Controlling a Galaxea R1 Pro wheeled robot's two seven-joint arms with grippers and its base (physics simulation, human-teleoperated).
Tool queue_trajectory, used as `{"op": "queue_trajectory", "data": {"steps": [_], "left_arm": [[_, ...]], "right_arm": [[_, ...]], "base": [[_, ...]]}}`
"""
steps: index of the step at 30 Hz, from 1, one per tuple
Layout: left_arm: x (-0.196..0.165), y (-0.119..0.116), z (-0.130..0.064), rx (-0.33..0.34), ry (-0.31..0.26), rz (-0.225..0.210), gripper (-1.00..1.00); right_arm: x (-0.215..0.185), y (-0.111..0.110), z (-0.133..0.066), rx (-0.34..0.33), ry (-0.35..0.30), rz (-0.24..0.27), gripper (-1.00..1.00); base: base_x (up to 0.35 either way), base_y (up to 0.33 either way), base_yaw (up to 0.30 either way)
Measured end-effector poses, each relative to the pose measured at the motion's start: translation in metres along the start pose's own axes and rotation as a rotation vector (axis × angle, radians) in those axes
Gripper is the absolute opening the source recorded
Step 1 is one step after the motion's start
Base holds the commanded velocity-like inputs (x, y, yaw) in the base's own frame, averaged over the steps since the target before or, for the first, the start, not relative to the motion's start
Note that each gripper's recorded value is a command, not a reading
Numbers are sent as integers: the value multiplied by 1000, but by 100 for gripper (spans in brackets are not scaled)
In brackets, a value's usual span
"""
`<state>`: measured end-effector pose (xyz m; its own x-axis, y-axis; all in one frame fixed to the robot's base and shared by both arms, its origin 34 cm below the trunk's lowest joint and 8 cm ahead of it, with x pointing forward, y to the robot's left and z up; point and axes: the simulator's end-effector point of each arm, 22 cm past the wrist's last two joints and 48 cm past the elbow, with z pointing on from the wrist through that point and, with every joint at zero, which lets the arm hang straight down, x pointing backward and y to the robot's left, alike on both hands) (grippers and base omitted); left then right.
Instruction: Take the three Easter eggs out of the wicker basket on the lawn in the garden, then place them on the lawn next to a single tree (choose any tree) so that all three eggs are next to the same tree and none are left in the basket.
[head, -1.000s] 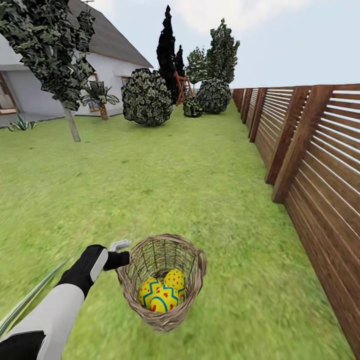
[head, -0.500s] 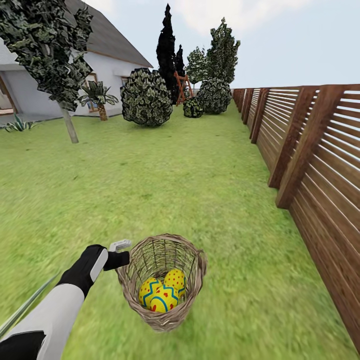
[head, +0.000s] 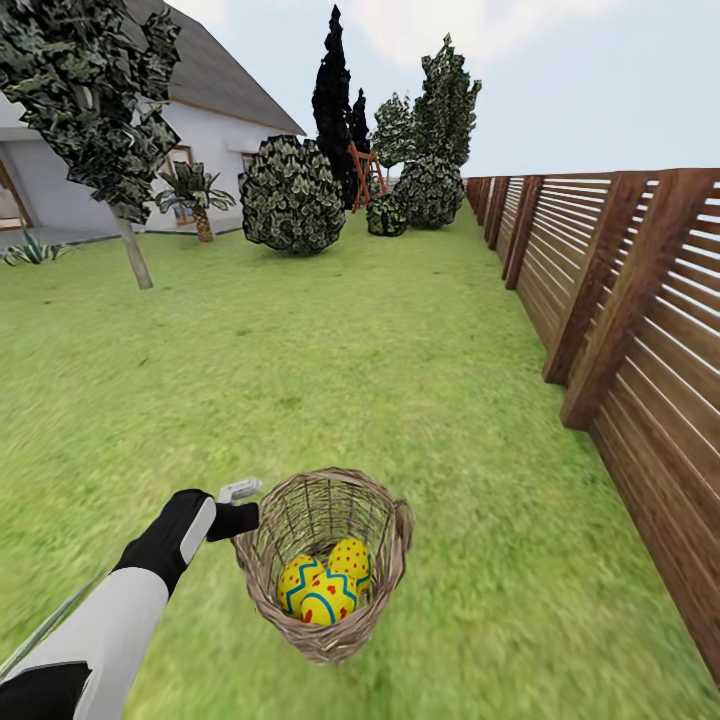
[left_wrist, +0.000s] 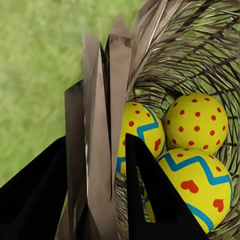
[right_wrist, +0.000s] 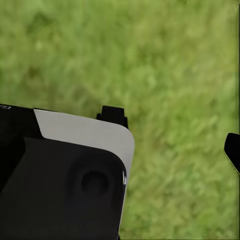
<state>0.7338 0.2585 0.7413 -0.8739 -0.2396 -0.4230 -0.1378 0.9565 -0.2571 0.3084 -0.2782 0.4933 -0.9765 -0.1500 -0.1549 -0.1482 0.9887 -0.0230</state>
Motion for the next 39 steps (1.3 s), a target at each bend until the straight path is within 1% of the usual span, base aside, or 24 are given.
{"op": "queue_trajectory", "data": {"steps": [6,9,12,16,18,21,26,39], "left_arm": [[0,1,0,-3,0,2,-100],[0,1,0,-2,0,1,-100],[0,1,0,-2,0,0,-100],[0,0,0,-1,0,1,-100],[0,-1,0,4,-1,-5,-100],[0,1,0,-3,0,4,-100],[0,0,0,0,0,0,-100],[0,0,0,-2,0,2,-100]], "right_arm": [[0,2,0,-3,0,0,100],[0,-1,0,0,0,-1,100],[-1,5,0,-7,0,0,100],[2,5,0,-13,7,-5,100],[2,3,0,-11,9,-5,100],[2,0,0,-5,9,-6,100],[2,-1,0,-1,10,-5,100],[0,6,0,-8,4,-8,100]], "base": [[325,0,0],[325,0,0],[325,0,0],[325,0,32],[325,0,229],[325,0,284],[325,0,291],[325,0,291]]}}
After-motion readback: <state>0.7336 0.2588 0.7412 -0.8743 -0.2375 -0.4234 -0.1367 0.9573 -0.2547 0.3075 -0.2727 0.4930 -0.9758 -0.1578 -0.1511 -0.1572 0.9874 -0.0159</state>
